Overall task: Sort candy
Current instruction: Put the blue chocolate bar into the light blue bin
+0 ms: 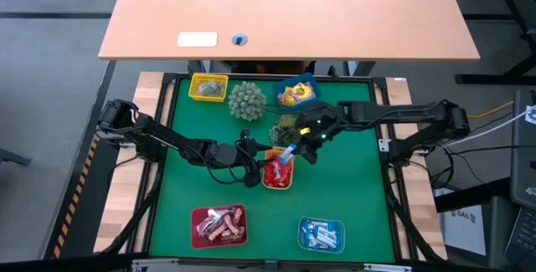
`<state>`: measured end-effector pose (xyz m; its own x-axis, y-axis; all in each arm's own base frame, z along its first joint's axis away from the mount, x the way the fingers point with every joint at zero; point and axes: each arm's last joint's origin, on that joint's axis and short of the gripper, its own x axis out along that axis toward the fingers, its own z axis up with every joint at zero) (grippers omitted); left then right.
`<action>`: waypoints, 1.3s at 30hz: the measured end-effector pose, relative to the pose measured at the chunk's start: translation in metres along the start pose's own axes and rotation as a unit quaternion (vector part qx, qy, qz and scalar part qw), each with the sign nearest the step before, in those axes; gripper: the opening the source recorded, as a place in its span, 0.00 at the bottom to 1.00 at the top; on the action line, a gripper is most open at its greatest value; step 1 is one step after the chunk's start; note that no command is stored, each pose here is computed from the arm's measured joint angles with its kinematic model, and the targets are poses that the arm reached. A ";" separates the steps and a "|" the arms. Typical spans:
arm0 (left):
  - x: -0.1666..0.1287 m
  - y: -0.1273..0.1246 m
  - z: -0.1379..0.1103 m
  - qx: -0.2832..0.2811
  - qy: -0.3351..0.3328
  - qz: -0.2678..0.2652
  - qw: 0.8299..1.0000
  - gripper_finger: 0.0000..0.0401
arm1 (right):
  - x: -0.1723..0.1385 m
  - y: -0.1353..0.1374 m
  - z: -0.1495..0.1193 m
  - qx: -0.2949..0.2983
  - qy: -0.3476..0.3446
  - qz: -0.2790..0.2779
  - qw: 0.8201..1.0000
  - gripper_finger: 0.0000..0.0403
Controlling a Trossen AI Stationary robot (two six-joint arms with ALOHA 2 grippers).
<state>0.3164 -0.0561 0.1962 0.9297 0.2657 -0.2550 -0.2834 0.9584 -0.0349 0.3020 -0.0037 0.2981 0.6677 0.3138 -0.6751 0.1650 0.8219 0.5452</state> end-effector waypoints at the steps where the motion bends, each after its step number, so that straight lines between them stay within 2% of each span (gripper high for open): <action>1: 0.000 0.000 0.000 0.000 0.000 0.000 1.000 0.44 | -0.003 0.000 -0.002 0.003 0.007 -0.003 1.000 0.07; 7: 0.000 0.000 0.000 -0.001 -0.001 0.001 1.000 0.44 | -0.010 0.008 -0.014 0.000 0.031 -0.018 0.999 0.08; 13: 0.000 0.000 0.006 -0.011 -0.030 0.001 0.999 0.44 | -0.001 0.034 -0.033 -0.039 0.067 0.006 0.997 0.07; 17: -0.003 0.000 0.013 0.030 -0.044 0.002 0.999 0.44 | 0.003 0.053 -0.048 -0.049 0.083 0.010 0.995 0.08; 22: -0.019 0.004 0.035 0.079 -0.080 0.004 0.994 0.44 | 0.003 0.070 -0.069 -0.051 0.103 -0.014 0.993 0.08; 26: -0.045 0.013 0.058 0.096 -0.089 0.005 0.991 0.44 | 0.004 0.082 -0.082 -0.045 0.111 -0.026 0.992 0.08; 30: -0.080 0.029 0.074 0.110 -0.064 0.006 0.992 0.44 | 0.004 0.091 -0.092 -0.058 0.123 -0.019 0.991 0.08; 39: -0.171 0.074 0.093 0.108 -0.056 0.004 0.993 0.44 | 0.003 0.110 -0.114 -0.098 0.148 0.005 0.984 0.09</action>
<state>0.1586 -0.0212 0.3266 0.9514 0.2723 -0.1441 -0.2458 0.9528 0.1781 0.2391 0.1419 0.2993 0.4224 0.4232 -0.8016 -0.0021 0.8848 0.4660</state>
